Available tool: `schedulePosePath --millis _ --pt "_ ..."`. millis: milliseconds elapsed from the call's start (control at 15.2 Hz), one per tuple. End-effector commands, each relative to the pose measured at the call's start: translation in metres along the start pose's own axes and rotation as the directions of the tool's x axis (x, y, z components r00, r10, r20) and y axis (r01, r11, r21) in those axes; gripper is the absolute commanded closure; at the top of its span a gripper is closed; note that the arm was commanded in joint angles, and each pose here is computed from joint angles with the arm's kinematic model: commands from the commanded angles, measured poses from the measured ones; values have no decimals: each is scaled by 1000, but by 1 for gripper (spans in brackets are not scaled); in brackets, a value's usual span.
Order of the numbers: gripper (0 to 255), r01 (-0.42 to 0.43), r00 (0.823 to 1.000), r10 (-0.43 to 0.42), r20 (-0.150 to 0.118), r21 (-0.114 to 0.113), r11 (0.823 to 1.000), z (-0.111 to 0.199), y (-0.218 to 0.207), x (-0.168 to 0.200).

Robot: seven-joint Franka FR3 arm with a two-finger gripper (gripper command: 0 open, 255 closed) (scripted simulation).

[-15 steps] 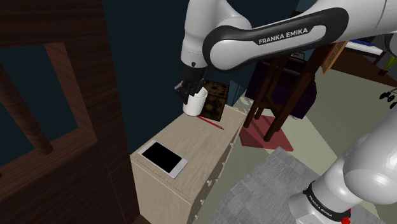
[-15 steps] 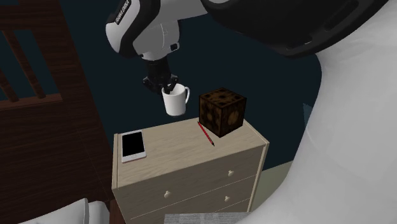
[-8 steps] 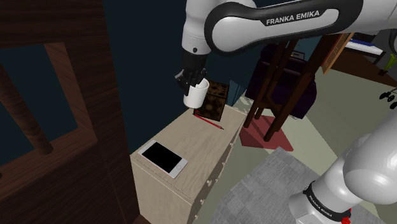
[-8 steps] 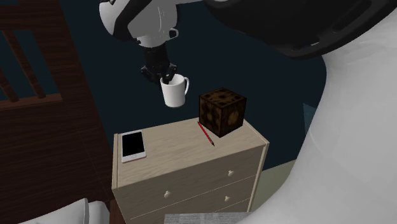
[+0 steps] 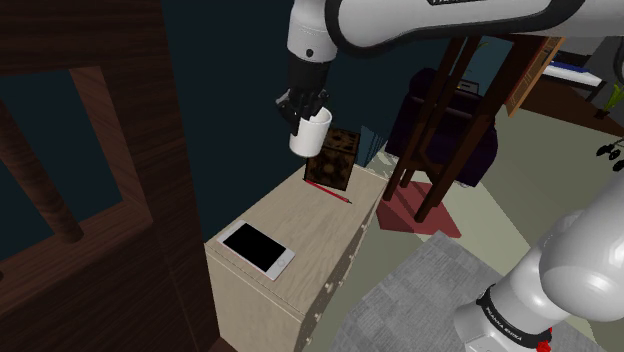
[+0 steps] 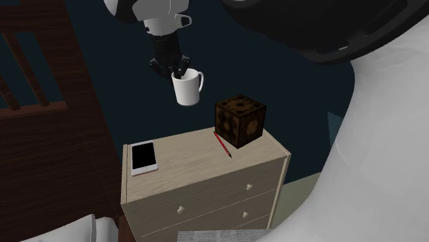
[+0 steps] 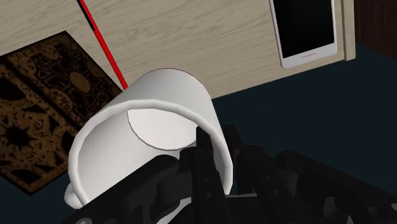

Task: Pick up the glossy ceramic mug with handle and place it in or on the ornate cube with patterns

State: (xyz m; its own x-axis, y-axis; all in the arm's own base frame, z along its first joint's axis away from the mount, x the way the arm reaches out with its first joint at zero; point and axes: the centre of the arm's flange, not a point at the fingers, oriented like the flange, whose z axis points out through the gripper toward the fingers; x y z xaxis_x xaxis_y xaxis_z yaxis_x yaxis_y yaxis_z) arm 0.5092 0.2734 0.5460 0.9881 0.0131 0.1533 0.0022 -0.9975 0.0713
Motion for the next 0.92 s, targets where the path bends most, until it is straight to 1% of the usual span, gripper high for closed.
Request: schedulePosePath --millis 0,132,858 --pt "255 0 1000 0 0 0 1000 -11 2 2" --pt "255 0 1000 0 0 0 1000 -21 2 4" --pt "255 0 1000 0 0 0 1000 -17 139 54"
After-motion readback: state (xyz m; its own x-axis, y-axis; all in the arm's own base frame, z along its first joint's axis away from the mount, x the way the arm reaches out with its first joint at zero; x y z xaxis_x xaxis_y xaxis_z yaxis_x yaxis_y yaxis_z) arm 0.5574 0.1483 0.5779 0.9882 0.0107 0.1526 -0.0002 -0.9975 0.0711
